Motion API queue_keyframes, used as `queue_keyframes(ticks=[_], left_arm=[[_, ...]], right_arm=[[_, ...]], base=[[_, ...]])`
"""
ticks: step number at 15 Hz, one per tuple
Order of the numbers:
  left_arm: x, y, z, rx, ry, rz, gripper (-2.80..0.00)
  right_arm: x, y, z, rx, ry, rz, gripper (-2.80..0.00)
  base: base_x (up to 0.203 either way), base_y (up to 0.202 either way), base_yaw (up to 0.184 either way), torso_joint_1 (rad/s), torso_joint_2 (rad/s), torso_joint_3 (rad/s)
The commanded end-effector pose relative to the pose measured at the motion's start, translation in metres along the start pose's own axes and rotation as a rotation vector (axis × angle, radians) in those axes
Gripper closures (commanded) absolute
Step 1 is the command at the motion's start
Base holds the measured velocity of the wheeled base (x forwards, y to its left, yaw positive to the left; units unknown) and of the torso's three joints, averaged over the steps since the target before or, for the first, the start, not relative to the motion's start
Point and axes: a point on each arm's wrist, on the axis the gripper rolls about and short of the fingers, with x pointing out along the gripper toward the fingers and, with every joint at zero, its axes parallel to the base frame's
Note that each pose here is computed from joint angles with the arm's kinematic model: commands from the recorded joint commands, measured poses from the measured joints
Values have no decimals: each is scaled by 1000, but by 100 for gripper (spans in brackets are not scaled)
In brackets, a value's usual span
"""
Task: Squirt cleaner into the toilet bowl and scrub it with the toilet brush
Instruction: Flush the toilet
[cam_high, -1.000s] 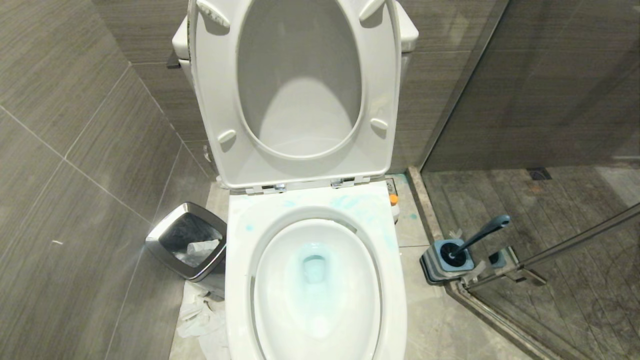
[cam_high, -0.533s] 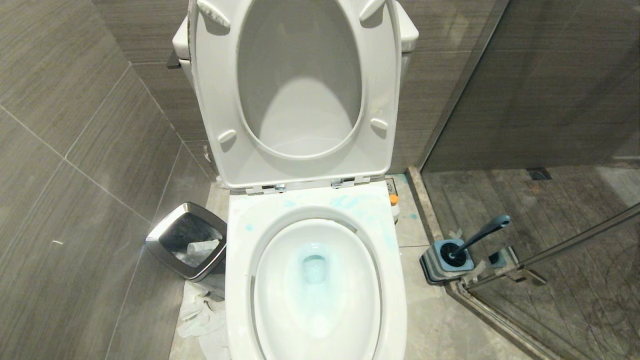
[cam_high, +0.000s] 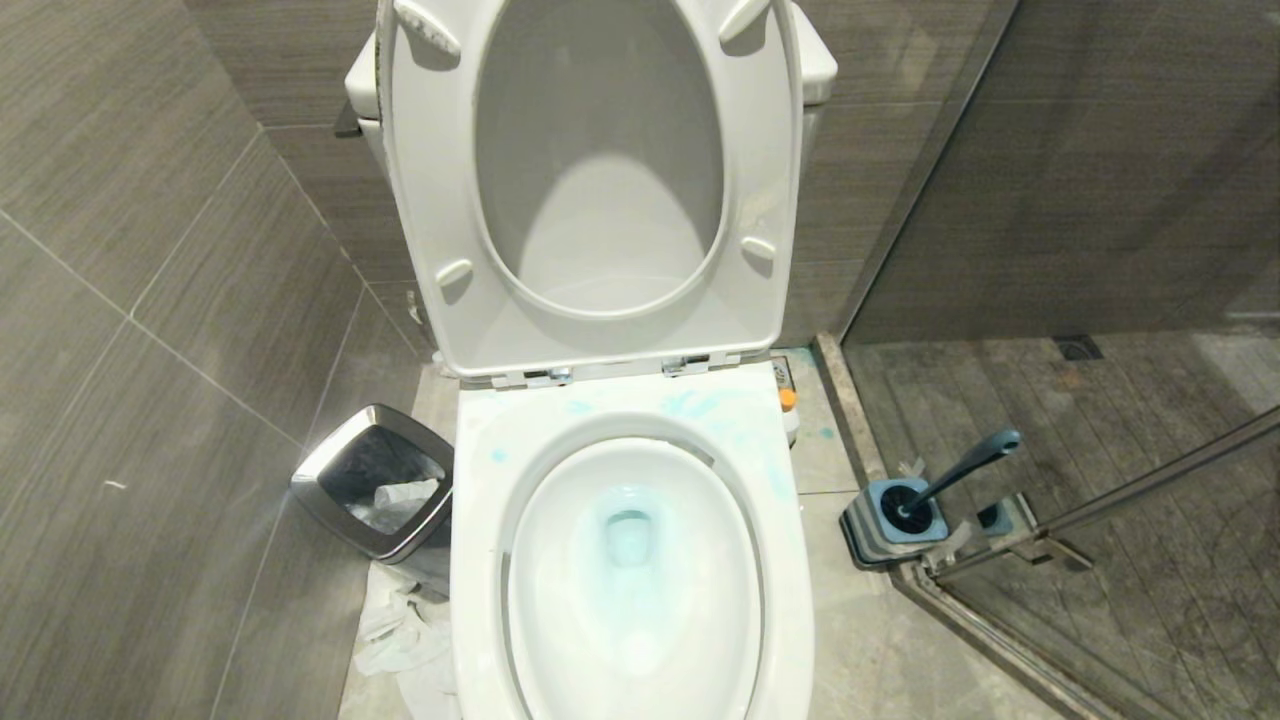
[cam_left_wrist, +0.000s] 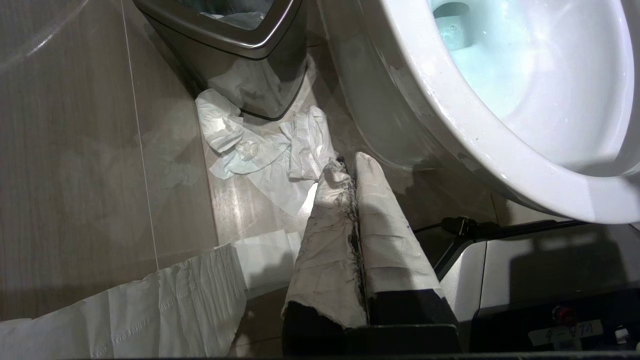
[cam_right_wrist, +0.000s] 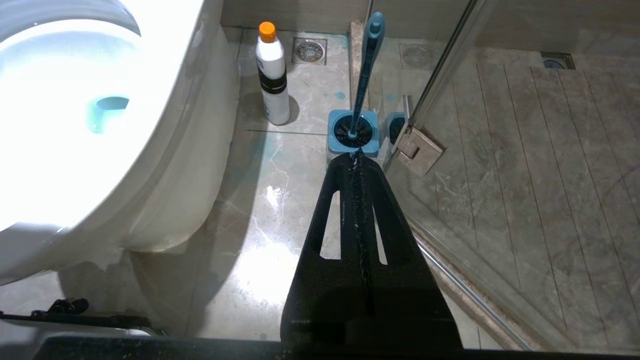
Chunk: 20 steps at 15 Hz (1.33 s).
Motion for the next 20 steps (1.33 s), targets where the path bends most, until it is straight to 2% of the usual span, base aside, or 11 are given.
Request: queue_keyframes(ticks=[1, 20], left_arm=[[0, 0, 0, -2, 2, 1, 0], [0, 0, 0, 0, 3, 1, 0]], right_arm=[[0, 0, 0, -1, 1, 1, 0], [0, 0, 0, -1, 1, 1, 0]], base=[[0, 0, 0, 0, 0, 0], [0, 0, 0, 0, 0, 0]])
